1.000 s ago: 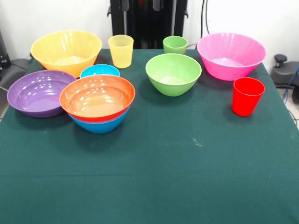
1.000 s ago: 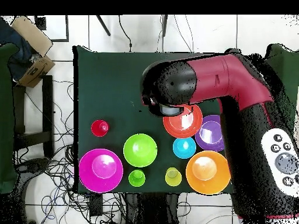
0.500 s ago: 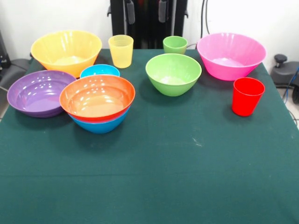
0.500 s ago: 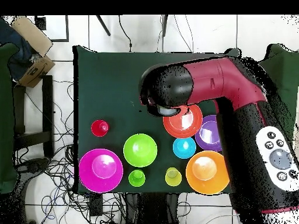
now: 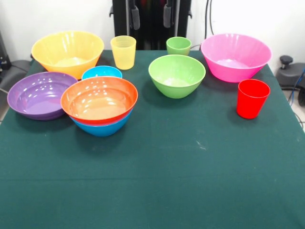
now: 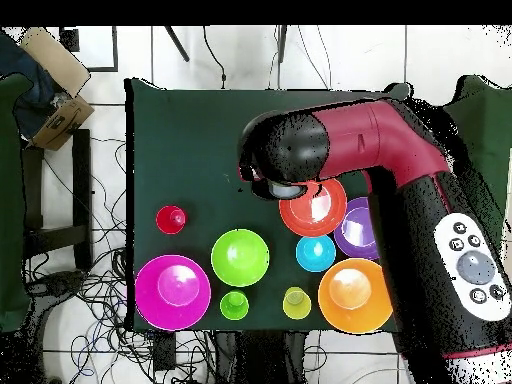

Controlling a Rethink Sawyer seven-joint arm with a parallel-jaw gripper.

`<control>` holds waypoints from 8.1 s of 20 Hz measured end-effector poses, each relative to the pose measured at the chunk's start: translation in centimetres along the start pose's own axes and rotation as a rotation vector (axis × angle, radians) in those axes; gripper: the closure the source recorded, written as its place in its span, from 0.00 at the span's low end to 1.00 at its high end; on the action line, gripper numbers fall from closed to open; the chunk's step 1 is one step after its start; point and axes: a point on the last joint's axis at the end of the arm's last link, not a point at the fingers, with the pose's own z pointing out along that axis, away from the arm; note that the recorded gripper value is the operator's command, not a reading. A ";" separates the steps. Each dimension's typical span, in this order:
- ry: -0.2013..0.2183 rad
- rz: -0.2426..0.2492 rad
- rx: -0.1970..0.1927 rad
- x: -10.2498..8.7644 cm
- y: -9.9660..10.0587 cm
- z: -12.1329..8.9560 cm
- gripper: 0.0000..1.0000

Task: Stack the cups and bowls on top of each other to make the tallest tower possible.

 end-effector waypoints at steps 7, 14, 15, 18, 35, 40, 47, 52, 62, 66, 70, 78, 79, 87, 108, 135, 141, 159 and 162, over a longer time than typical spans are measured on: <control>-0.009 -0.003 0.000 0.0 0.0 0.5 0.00; -0.020 -0.008 -0.003 -0.2 0.4 1.1 0.00; -0.019 -0.011 -0.006 -0.2 0.6 1.3 0.00; -0.018 -0.015 -0.015 -0.3 0.9 2.0 0.00; -0.031 -0.016 -0.065 -0.1 0.8 7.4 0.00; -0.025 -0.016 -0.071 0.2 0.9 8.2 0.00; -0.019 -0.020 -0.071 0.4 0.9 8.4 0.00; -0.019 -0.019 -0.071 0.5 0.9 8.5 0.00; -0.018 0.007 -0.073 0.8 -1.0 8.4 0.00; -0.020 0.021 -0.073 0.9 -1.9 8.3 0.00; -0.020 0.030 -0.072 0.9 -2.5 8.3 0.00; -0.036 0.015 -0.077 1.2 -1.8 8.9 0.00; -0.042 0.011 -0.079 1.2 -1.5 9.2 0.00; -0.088 -0.035 -0.079 1.4 0.0 11.9 0.00; -0.067 -0.046 -0.091 2.2 0.8 13.4 0.00; -0.032 -0.028 -0.108 3.9 -0.1 18.2 0.00; -0.033 -0.020 -0.108 3.6 -0.2 17.2 0.00; 0.053 0.021 -0.046 1.5 -0.6 9.4 0.00; 0.050 0.023 -0.056 0.8 -0.3 9.9 0.00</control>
